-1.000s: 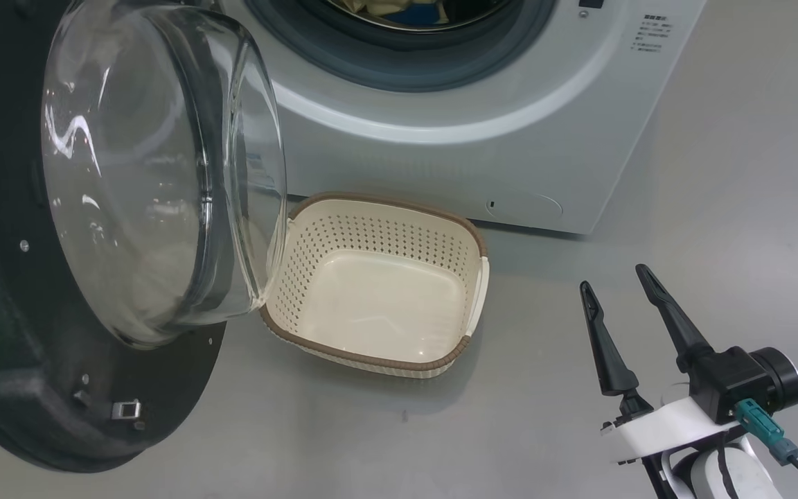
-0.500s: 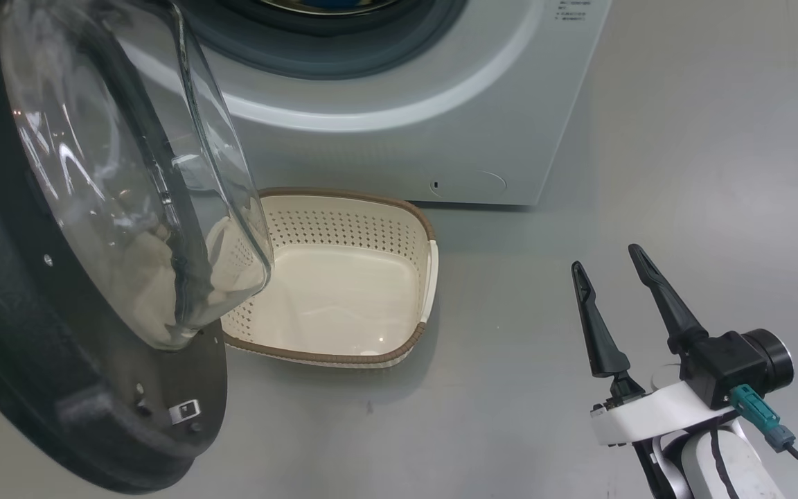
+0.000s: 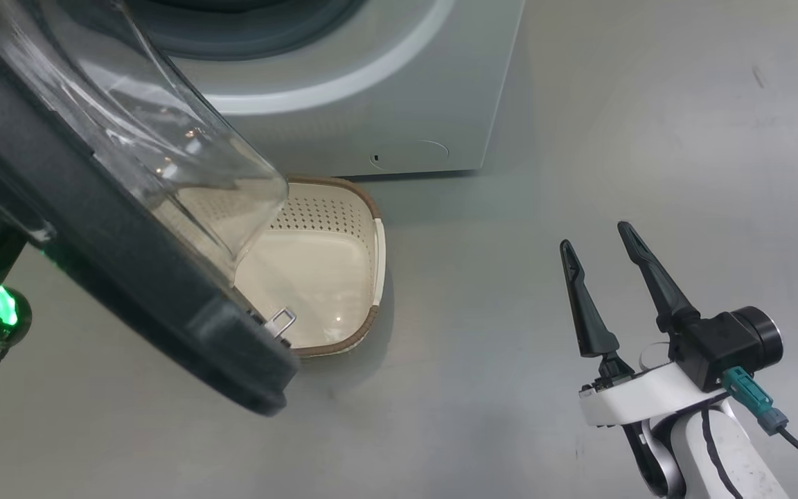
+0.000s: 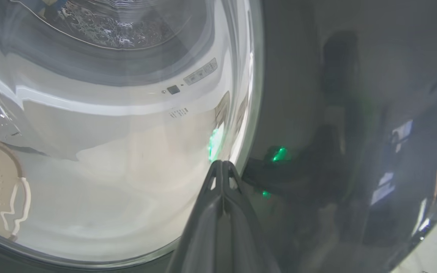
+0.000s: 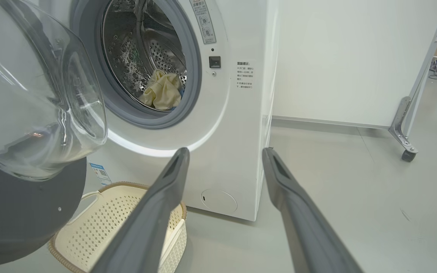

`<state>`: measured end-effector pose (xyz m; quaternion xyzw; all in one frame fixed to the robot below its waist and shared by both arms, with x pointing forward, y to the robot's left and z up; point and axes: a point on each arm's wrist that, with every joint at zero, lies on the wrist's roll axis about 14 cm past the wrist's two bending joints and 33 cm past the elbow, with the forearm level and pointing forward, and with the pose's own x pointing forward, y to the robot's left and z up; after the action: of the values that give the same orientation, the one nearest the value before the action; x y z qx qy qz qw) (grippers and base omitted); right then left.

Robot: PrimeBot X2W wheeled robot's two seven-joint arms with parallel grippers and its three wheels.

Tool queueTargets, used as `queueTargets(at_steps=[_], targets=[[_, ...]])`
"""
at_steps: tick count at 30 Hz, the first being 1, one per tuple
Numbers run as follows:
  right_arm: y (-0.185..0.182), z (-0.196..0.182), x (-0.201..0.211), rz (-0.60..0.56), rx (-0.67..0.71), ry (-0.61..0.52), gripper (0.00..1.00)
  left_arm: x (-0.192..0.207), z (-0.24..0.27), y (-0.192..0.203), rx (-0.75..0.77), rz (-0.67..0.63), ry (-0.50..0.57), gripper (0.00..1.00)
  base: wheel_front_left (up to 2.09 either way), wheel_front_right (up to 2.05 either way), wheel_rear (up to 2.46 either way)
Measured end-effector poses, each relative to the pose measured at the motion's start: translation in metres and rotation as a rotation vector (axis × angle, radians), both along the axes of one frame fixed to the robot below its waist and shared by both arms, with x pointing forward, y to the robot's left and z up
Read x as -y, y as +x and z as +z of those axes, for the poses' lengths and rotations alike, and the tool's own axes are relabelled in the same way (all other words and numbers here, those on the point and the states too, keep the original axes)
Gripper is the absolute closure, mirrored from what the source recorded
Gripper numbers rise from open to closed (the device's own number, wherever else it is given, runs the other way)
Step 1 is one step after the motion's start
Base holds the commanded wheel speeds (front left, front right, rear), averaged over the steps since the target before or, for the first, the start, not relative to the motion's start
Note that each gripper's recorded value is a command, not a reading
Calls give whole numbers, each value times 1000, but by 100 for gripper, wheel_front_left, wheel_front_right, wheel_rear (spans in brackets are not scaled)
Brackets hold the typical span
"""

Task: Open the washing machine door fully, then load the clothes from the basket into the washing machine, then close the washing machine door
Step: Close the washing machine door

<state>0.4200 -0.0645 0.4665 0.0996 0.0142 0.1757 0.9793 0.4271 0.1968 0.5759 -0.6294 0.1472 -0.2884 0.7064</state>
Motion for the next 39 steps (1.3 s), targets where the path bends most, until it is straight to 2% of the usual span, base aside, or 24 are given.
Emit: queueTargets(at_steps=[12,21,31,39], targets=[[11,-8,15,-44,-13,-7,0,36,-6,54,11,-41,-30,100,0,0,0],[17,-14,23,-70,-22,-11,0,40,-20,102,-25,38,-91,100,0,0,0],[24,-17,34,-91,-21,-22,0,52,-29,142,-24,84,-75,100,0,0,0],[29,-24,47,-126,-36,-36,0,51,-44,178,-38,172,-78,100,0,0,0]])
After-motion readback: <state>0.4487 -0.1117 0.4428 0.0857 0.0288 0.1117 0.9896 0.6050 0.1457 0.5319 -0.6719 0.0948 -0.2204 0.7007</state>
